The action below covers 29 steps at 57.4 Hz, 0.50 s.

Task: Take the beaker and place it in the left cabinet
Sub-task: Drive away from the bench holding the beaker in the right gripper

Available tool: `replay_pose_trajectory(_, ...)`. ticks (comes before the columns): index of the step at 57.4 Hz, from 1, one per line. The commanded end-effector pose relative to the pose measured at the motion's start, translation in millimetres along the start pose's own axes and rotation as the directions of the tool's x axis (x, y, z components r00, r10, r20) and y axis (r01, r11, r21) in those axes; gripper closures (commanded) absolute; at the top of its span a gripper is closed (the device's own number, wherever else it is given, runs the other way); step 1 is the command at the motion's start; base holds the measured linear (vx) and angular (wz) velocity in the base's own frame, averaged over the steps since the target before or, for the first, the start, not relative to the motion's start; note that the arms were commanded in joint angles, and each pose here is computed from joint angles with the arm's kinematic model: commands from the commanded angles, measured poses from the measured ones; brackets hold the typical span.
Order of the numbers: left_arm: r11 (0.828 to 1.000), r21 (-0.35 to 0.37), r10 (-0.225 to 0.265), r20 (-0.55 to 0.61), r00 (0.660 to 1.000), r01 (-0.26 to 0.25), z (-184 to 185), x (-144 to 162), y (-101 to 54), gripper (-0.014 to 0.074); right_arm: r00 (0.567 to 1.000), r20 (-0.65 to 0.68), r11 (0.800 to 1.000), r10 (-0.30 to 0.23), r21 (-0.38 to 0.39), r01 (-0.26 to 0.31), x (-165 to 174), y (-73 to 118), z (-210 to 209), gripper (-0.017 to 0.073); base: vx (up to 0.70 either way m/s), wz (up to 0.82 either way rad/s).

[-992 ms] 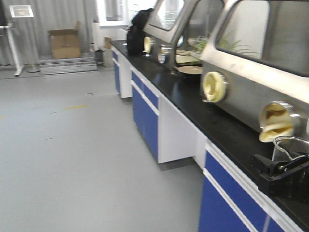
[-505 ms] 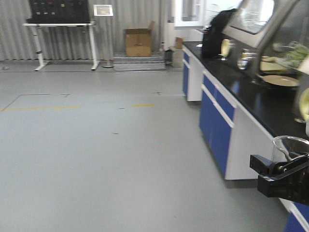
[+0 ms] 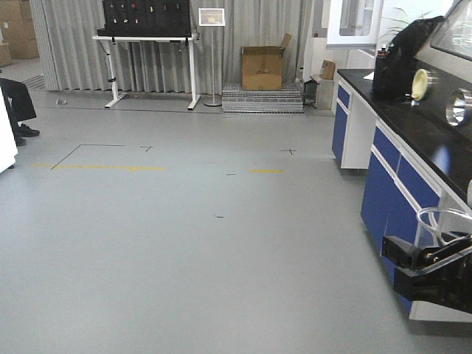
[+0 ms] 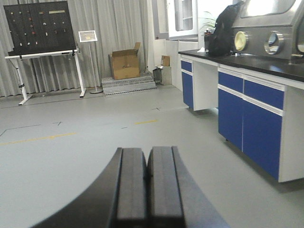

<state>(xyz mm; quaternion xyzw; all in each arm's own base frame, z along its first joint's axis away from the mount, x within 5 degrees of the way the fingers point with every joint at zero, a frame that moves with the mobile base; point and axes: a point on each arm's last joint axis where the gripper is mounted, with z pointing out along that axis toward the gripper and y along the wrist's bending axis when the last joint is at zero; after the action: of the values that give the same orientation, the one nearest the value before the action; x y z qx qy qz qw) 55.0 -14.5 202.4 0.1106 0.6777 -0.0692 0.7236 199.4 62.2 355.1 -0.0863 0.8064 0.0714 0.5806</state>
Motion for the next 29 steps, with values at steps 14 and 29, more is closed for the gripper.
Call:
replay_pose_trajectory(14,1.000,-0.004,-0.012,0.085,0.996,0.012,-1.2,-3.1,0.3,0.0593,0.994,0.111,0.999,-0.016,-0.027,0.019,-17.3,1.8,-7.4,0.0564,0.48,0.03)
replay_pose_trajectory(29,1.000,-0.004,-0.012,0.085,0.996,0.012,-1.2,-3.1,0.3,0.0593,0.994,0.111,0.999,-0.016,-0.027,0.019,-17.3,1.8,-7.4,0.0564,0.49,-0.01)
